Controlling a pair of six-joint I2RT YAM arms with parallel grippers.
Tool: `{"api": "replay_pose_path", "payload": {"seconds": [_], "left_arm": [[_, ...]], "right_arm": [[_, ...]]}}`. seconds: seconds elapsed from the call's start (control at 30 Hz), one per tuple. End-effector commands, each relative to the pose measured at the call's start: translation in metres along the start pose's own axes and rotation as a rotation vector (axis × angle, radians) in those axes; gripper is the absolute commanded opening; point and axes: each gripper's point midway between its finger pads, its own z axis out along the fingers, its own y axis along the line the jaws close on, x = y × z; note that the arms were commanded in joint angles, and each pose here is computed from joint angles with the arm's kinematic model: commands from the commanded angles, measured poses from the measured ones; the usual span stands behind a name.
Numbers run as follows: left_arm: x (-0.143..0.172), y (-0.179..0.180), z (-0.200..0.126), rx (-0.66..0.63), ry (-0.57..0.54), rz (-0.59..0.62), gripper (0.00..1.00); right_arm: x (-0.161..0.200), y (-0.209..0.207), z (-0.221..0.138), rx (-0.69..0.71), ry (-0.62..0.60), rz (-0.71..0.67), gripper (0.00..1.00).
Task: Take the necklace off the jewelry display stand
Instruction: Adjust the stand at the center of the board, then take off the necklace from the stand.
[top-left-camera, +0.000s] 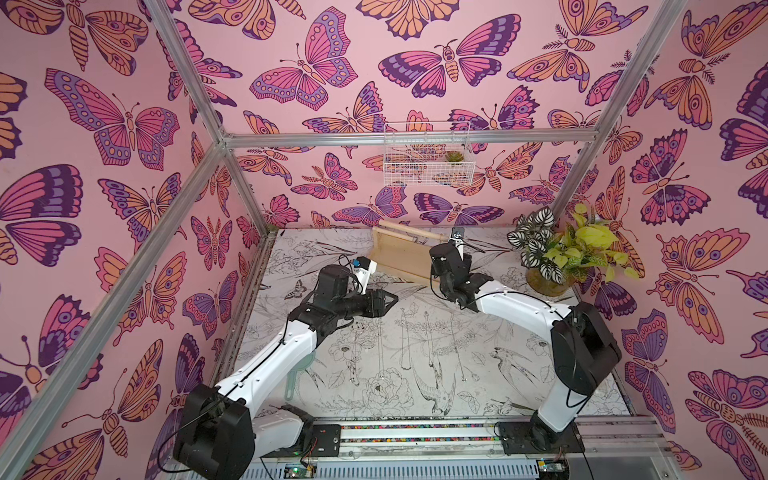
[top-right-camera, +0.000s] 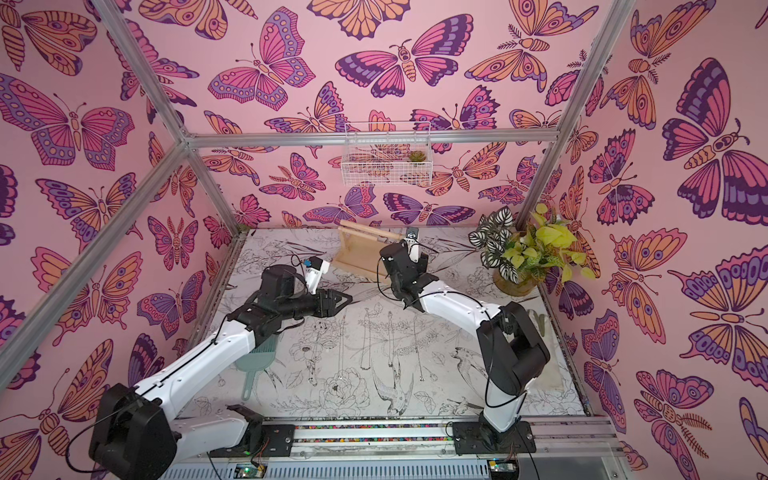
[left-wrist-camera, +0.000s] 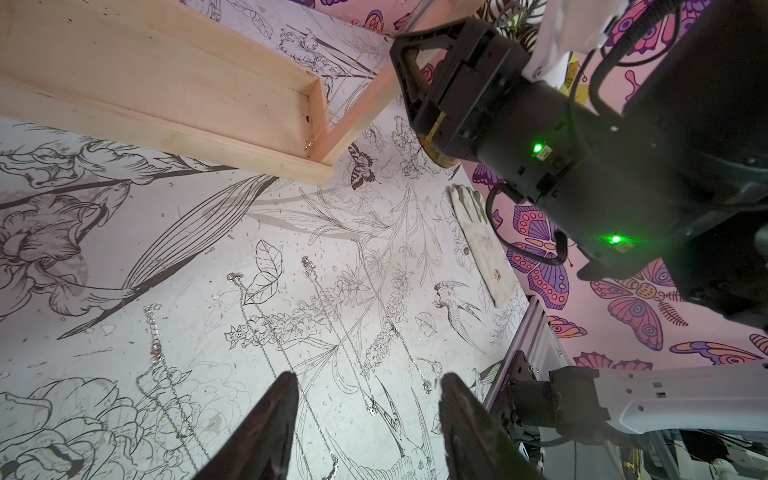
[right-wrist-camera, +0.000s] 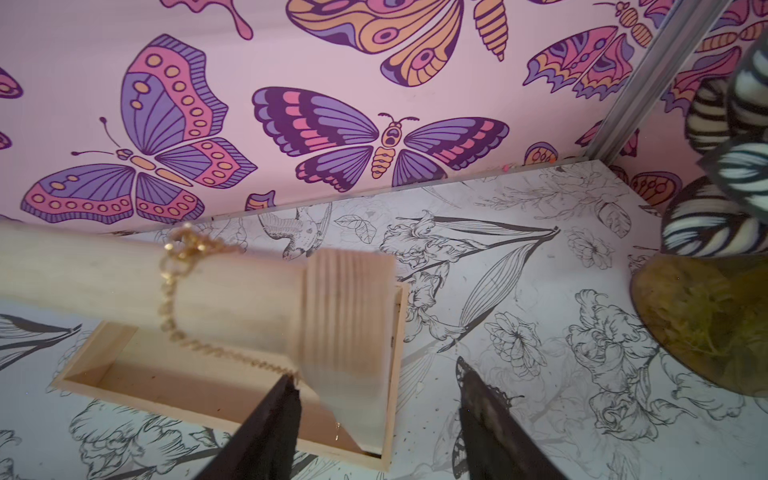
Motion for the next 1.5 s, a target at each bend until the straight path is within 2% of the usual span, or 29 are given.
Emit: {"api": "replay_pose_path", "payload": {"seconds": [0.0, 0.27, 0.53, 0.8, 0.9, 0.97, 1.13, 1.33, 1.47], "left_arm": [[0.009, 0.002, -0.002, 0.006, 0.024, -0.007, 0.57], [0.011, 0.003, -0.001, 0.008, 0.031, -0.010, 0.57], [0.013, 0.004, -0.001, 0.011, 0.036, -0.012, 0.57], [0.014, 0.005, 0.003, 0.013, 0.049, -0.019, 0.57], [0.013, 0.006, 0.004, 0.014, 0.050, -0.018, 0.57], [0.014, 0.006, 0.004, 0.014, 0.051, -0.018, 0.57], [0.015, 0.006, 0.004, 0.013, 0.050, -0.017, 0.57], [0.018, 0.005, 0.000, 0.020, 0.038, -0.010, 0.57], [0.018, 0.001, -0.003, 0.038, 0.026, -0.018, 0.57]], "right_arm": [[-0.004, -0.021, 0.005, 0.088, -0.009, 0.008, 0.64], [-0.004, -0.034, 0.014, 0.082, 0.026, 0.010, 0.64], [-0.005, -0.087, 0.031, 0.179, 0.076, 0.110, 0.64], [-0.017, -0.116, 0.034, 0.216, 0.072, 0.118, 0.63], [-0.017, -0.105, 0.033, 0.131, 0.103, 0.092, 0.62], [-0.014, -0.089, 0.028, 0.022, 0.145, 0.060, 0.62], [-0.025, -0.069, 0.000, -0.166, 0.152, 0.114, 0.61], [-0.041, -0.077, -0.018, -0.215, 0.128, 0.175, 0.59], [-0.038, -0.094, -0.010, -0.180, 0.157, 0.212, 0.60]]}}
